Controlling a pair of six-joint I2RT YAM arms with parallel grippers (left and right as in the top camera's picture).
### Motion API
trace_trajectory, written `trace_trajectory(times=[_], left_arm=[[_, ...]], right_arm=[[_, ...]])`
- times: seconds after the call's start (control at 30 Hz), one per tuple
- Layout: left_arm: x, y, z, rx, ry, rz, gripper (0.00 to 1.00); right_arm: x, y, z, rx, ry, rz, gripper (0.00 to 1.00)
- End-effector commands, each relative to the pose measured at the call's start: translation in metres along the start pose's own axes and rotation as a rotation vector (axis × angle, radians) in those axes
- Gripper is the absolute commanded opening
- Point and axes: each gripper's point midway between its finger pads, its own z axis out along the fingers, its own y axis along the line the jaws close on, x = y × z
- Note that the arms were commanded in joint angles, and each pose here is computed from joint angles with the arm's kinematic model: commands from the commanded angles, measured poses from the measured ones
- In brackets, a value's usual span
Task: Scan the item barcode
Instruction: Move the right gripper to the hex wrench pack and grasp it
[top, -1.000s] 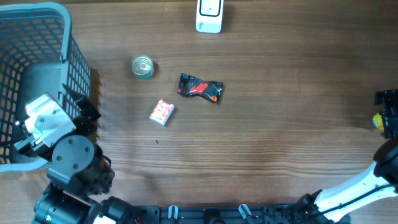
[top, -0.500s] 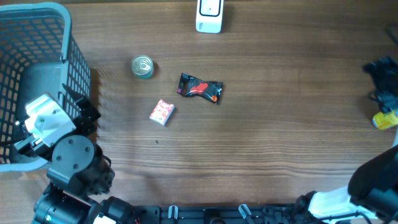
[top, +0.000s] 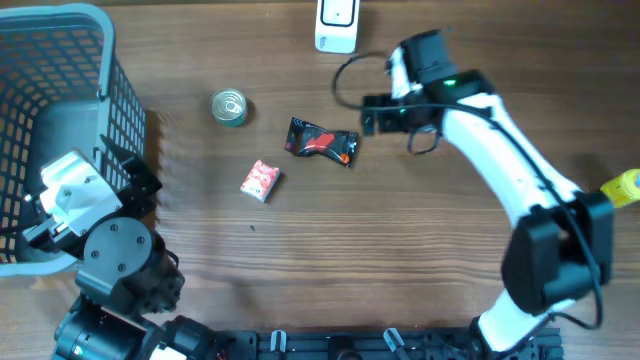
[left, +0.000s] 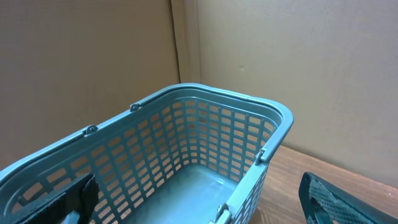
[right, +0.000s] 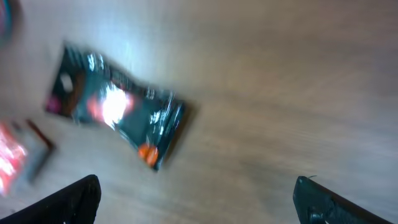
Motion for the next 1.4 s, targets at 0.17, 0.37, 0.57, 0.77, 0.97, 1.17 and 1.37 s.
trace_trajectory(times=[0.17,0.37,0.57,0.77,0.97,1.17,1.37], left_arm=[[-0.004,0.005,0.0,-0.02,-0.004,-0.009,1.0],[-0.004,0.005,0.0,-0.02,-0.004,-0.008,1.0],[-0.004,0.005,0.0,-0.02,-0.004,-0.008,1.0],[-0.004,0.005,0.0,-0.02,-0.004,-0.01,1.0],[-0.004,0.005,0.0,-0.02,-0.004,-0.01,1.0],[-0.004,0.005,0.0,-0.02,-0.004,-0.01,1.0],[-0.004,0.005,0.0,-0.02,-0.004,-0.01,1.0]], right_arm=[[0.03,0.032,0.035,-0.091,0.12,-0.391,1.0],[0.021,0.042,0.041,-0.145,0.069,-0.536,1.0],[0.007,0.046,0.041,-0.145,0.007,-0.541,1.0],[0.023,0.047,0.04,-0.175,0.067,-0.564,1.0],[0.016,0.032,0.045,0.024,0.063,-0.741,1.0],[-0.01,0.046,0.046,0.05,-0.056,-0.806,1.0],[-0.023,0.057,0.066,0.053,-0.114,-0.858,1.0]])
